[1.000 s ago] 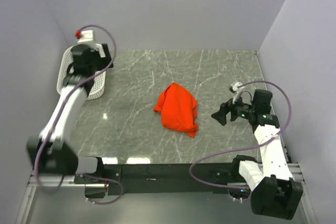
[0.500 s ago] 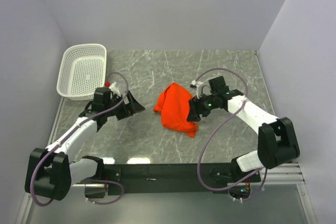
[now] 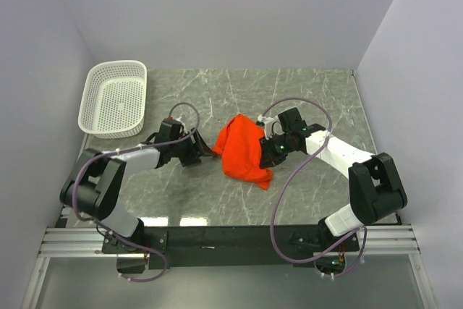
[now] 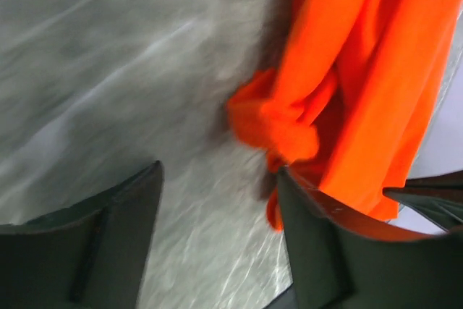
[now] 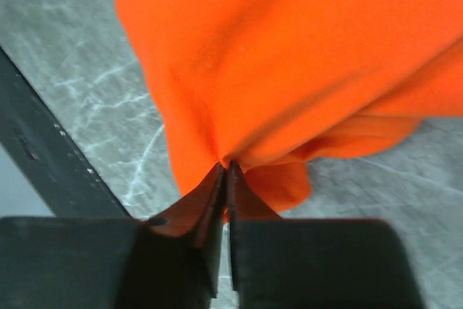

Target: Fold and stack the t-shirts

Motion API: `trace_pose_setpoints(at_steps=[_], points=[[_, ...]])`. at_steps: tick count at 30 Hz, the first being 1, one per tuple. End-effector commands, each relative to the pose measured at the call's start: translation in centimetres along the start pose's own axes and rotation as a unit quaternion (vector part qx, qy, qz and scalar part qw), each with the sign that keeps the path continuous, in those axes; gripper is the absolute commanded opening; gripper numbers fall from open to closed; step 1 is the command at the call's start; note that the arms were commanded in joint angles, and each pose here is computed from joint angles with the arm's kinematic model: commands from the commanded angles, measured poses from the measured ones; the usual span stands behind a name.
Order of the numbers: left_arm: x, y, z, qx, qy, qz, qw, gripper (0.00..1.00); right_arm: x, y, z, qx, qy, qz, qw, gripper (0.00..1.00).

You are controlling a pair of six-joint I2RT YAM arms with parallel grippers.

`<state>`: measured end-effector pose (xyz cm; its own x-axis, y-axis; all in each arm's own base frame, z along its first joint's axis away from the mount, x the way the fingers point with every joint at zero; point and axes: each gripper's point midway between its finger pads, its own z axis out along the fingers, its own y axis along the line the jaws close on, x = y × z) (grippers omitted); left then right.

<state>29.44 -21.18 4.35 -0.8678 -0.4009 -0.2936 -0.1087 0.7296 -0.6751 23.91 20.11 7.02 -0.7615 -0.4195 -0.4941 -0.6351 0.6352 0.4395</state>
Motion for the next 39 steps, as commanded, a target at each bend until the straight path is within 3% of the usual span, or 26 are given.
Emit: trace_pose_setpoints(at_steps=[1,3,12,15,16,18,19,20,24,27,32,39], points=[[-2.5,-4.1,1.3,0.04,-0.03,0.036,0.998,0.67,-1.8,-0.5,-1.2,0.027,-0.033,-0.021,0.999,0.06],[-2.3,-4.5,2.1,0.039,-0.021,0.04,0.998,0.65,-2.2,-0.6,-1.9,0.029,-0.044,-0.025,0.998,0.0],[-1.8,-5.4,4.9,0.033,0.004,0.051,0.998,0.55,-2.2,-1.0,-4.9,-0.005,-0.068,-0.045,0.997,0.0],[-1.3,-5.9,5.5,0.037,0.016,0.056,0.998,0.42,-2.4,-1.4,-5.4,-0.001,-0.075,-0.041,0.996,0.0],[-1.3,-6.2,5.5,0.04,0.016,0.057,0.997,0.32,-2.6,-1.5,-5.6,0.0,-0.077,-0.039,0.996,0.0],[-1.5,-6.8,5.1,0.048,0.01,0.059,0.997,0.19,-2.8,-2.0,-6.1,0.006,-0.084,-0.037,0.996,0.0],[-1.7,-7.1,4.7,0.051,0.005,0.064,0.997,0.04,-3.1,-2.2,-6.5,0.01,-0.086,-0.037,0.996,0.0],[-2.0,-7.2,4.4,0.051,0.0,0.069,0.996,0.01,-3.3,-2.4,-6.9,0.019,-0.087,-0.042,0.995,0.0],[-3.9,-8.9,0.9,0.044,-0.045,0.112,0.992,0.01,-5.4,-4.1,-10.4,0.076,-0.11,-0.064,0.989,0.0],[-6.5,-9.4,-3.2,0.01,-0.103,0.156,0.982,0.0,-7.6,-5.9,-15.6,0.149,-0.147,-0.085,0.974,0.0],[-10.6,-12.6,-10.8,0.01,-0.206,0.217,0.954,0.0,-10.4,-5.0,-23.2,0.222,-0.204,-0.141,0.943,0.0],[-12.3,-17.6,-22.5,0.071,-0.342,0.254,0.902,0.01,-13.1,-0.8,-30.8,0.288,-0.289,-0.197,0.891,0.0]])
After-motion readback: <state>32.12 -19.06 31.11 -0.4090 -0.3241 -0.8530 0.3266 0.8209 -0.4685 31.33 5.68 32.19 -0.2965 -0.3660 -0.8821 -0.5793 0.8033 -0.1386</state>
